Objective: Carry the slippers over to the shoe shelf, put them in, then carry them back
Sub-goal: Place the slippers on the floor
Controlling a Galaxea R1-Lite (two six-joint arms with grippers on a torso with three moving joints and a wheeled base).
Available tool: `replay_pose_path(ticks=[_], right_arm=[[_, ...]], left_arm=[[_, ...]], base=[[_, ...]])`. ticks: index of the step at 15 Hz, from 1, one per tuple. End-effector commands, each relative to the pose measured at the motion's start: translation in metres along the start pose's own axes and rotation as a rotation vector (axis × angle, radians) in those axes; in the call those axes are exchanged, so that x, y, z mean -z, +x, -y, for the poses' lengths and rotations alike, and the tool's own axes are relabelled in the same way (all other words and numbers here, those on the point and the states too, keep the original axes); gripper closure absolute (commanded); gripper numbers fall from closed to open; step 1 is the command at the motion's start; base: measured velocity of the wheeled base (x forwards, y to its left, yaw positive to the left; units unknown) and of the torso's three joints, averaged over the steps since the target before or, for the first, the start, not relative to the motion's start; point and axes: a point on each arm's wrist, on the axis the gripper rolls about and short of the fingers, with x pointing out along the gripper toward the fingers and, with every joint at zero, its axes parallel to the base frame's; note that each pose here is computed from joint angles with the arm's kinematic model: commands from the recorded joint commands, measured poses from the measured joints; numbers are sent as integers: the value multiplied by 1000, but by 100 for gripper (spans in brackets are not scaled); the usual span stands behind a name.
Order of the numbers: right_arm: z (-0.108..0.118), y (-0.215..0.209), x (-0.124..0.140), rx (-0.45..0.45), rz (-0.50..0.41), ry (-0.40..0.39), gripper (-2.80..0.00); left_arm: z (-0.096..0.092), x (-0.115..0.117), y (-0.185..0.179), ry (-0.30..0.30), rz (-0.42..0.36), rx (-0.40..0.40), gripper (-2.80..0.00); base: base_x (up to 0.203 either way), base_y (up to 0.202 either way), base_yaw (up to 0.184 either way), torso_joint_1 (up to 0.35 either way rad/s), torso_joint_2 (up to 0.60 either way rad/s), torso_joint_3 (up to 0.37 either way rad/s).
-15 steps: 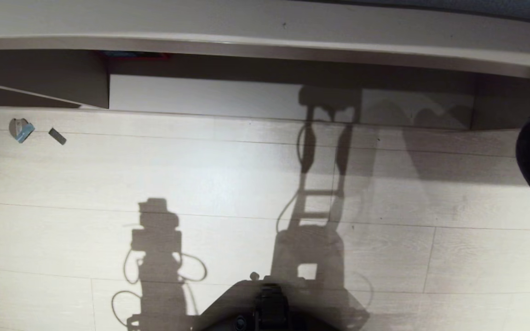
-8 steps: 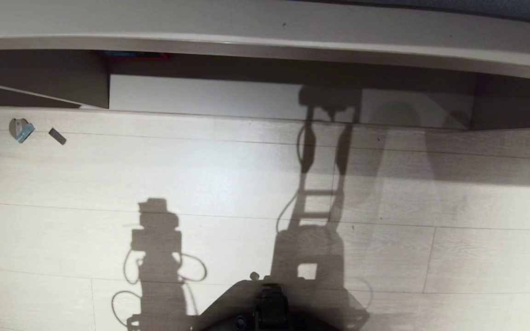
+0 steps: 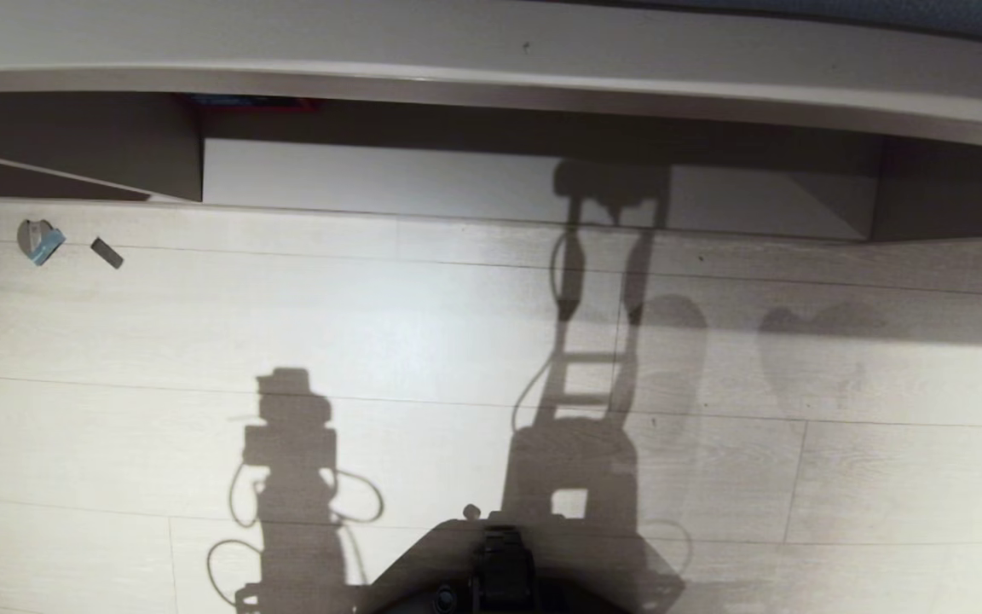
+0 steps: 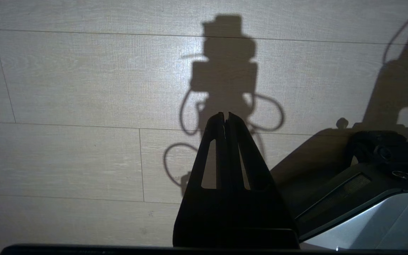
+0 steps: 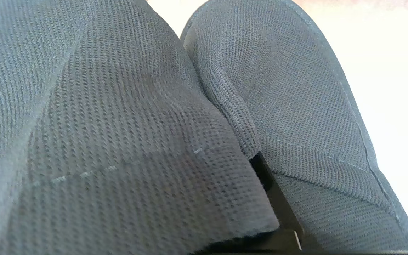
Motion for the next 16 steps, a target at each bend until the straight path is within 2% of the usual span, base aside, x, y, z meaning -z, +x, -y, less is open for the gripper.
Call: replay_pose_path(ticks=[1,3,7,16], right_arm=[[-1,2,25,-5,-41,-15,0],[-1,2,38,-27,-144,-39,0],[-1,2,38,-43,-148,-48,0],[-1,1,38,-39,-149,-13,0]], left_arm=[[0,0,0,0,0,0,0],[0,0,0,-2,0,1,0],[0,0,0,0,0,0,0],[0,0,0,-6,0,0,0]], base=[[0,0,0,0,0,0],[0,0,0,0,0,0],[0,0,0,2,1,45],[0,0,0,2,2,196]])
